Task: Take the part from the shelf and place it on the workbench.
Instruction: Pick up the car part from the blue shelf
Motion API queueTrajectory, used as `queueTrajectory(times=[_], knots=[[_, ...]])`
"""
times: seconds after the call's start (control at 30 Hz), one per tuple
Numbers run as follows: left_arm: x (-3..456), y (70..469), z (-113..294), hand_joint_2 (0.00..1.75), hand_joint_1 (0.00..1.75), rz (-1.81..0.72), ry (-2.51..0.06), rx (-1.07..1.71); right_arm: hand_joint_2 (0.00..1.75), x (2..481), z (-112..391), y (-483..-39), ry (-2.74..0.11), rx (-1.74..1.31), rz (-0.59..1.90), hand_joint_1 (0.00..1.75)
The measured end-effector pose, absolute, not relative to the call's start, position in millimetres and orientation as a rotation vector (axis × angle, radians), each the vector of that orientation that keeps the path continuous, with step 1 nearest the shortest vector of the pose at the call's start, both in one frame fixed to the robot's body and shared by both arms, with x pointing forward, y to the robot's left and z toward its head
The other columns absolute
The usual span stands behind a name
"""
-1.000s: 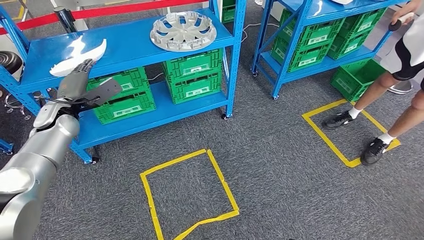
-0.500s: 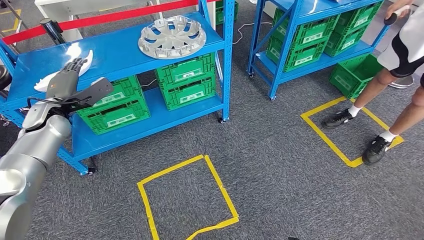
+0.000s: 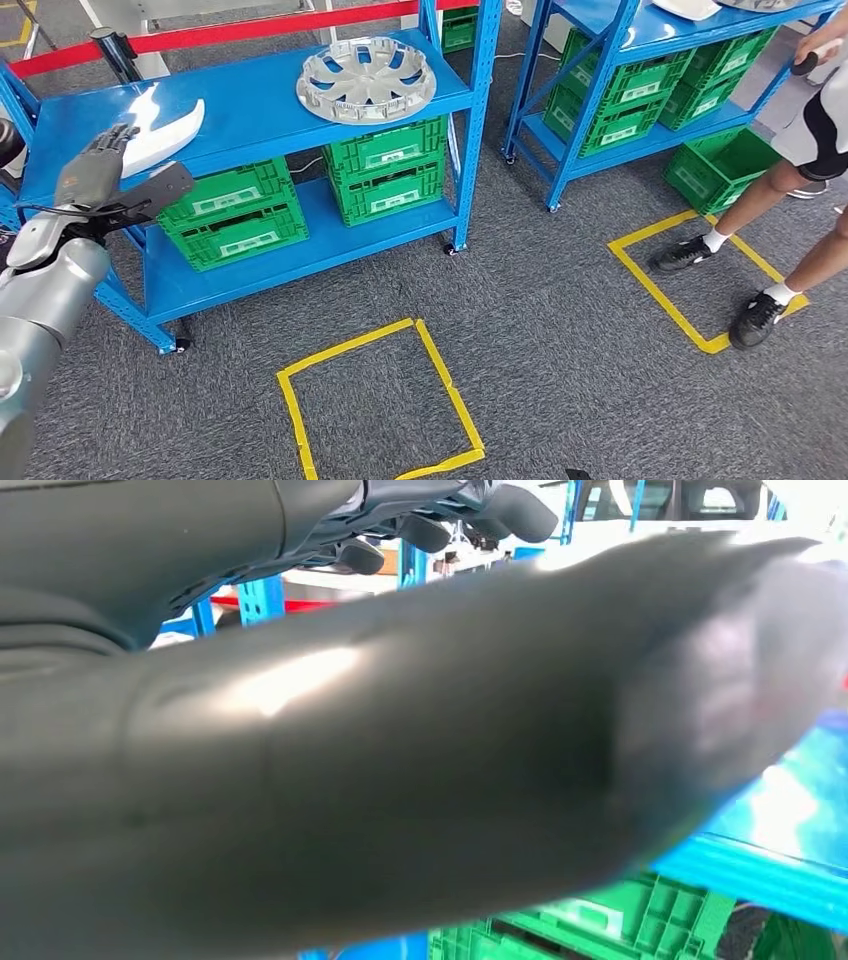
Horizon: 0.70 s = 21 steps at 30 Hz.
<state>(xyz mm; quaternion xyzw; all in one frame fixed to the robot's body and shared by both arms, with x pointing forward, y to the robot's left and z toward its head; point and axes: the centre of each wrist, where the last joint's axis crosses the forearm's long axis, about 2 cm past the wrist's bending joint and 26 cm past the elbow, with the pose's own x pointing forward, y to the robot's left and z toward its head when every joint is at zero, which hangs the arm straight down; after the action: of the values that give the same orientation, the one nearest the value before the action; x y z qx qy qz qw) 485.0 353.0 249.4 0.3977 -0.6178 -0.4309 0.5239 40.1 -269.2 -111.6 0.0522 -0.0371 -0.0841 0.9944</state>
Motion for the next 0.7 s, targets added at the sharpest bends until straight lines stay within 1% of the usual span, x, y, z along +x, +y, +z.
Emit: queueTrajectory(times=[0.17,0.7], knots=[[486.5,345.6,251.3,0.0,0.0,-1.044,-1.482,0.951,0.0,40.7,-111.6,-270.8,-0.076,0.105,-0.171,0.0],[487.9,340.7,252.9,0.0,0.0,-1.065,-1.476,0.949,0.0,39.5,-111.7,-271.3,-0.099,0.135,-0.191,0.0]])
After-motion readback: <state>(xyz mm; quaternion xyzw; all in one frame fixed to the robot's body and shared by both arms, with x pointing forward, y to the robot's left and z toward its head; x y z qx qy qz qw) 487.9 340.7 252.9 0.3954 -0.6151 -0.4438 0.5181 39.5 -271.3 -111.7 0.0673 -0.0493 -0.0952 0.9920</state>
